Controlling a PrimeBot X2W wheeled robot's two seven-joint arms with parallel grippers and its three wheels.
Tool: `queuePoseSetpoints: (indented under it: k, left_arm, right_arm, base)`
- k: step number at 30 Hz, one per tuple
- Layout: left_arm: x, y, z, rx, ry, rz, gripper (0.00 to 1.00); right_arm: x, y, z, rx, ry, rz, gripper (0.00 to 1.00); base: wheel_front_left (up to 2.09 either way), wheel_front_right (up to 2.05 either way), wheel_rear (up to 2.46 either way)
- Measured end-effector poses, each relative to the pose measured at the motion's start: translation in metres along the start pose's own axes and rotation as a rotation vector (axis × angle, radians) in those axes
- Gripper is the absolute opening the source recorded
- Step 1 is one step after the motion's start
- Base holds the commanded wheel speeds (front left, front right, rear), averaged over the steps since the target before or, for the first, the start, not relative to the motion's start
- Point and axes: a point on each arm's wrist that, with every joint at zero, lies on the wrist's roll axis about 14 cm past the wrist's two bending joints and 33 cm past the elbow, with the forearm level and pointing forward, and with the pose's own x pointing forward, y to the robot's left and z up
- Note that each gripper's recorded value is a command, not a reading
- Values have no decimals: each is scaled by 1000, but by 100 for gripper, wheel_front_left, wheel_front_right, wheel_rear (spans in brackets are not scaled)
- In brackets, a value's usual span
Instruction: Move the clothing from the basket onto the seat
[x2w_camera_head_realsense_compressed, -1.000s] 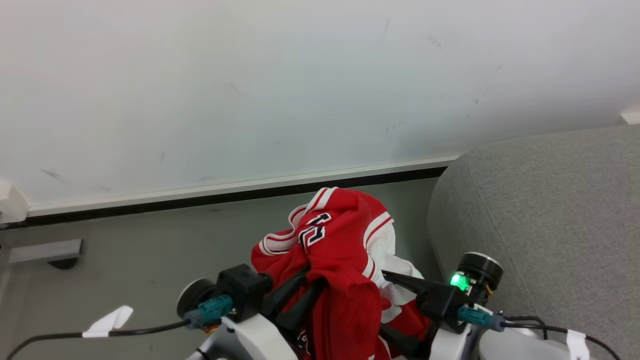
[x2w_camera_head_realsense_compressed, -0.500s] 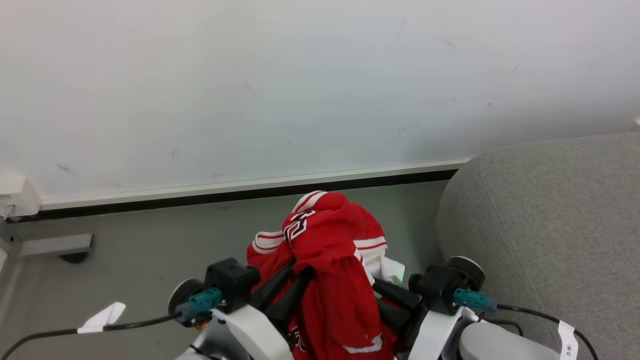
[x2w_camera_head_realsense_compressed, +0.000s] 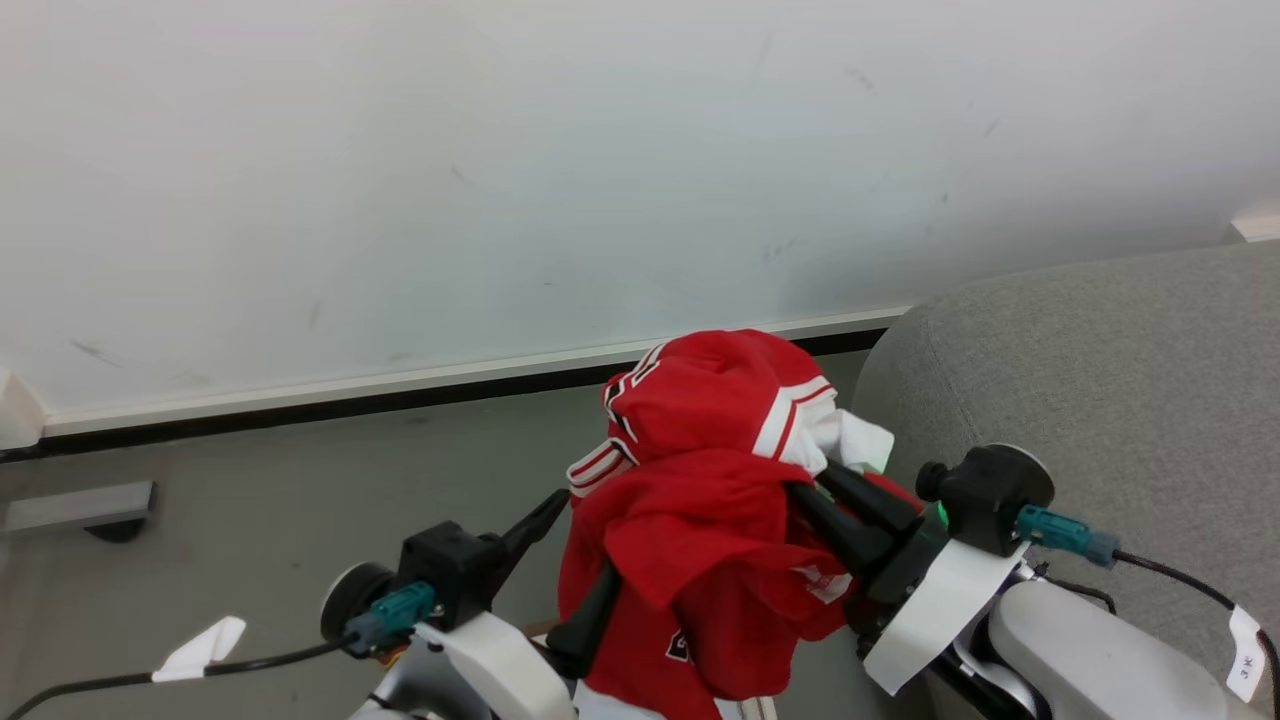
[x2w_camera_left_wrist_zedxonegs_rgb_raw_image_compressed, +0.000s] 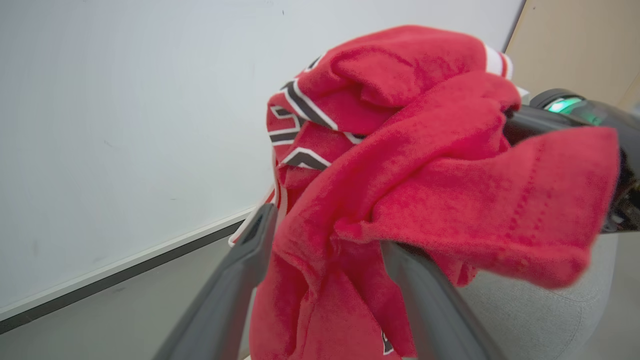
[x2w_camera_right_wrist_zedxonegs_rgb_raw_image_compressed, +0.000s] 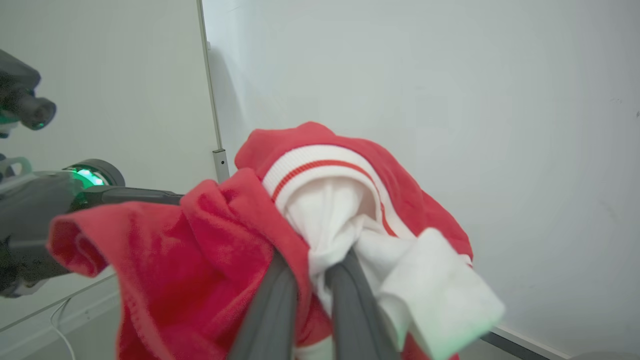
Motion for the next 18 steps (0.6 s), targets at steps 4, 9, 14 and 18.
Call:
queuePoseSetpoints:
  k: [4,9,14,18]
  left_arm:
    - [3,-3,-2,-1,2,-10,100]
    - [8,-9,-4,0,-1,-30,100]
    - [16,-22,-6,-7,-4,-70,100]
    - [24,-38,-9,-15,3,-120,100]
  right_arm:
    - [-7,-18,11,-21,-25,-48,0]
    - [-21,-38,25,-47,-55,-110,0]
    - [-44,-61,29,-76,-52,-185,0]
    - [-65,-78,37,-97,-61,-252,0]
  base:
    - [0,0,0]
    - [0,0,0]
    - [0,0,0]
    - [0,0,0]
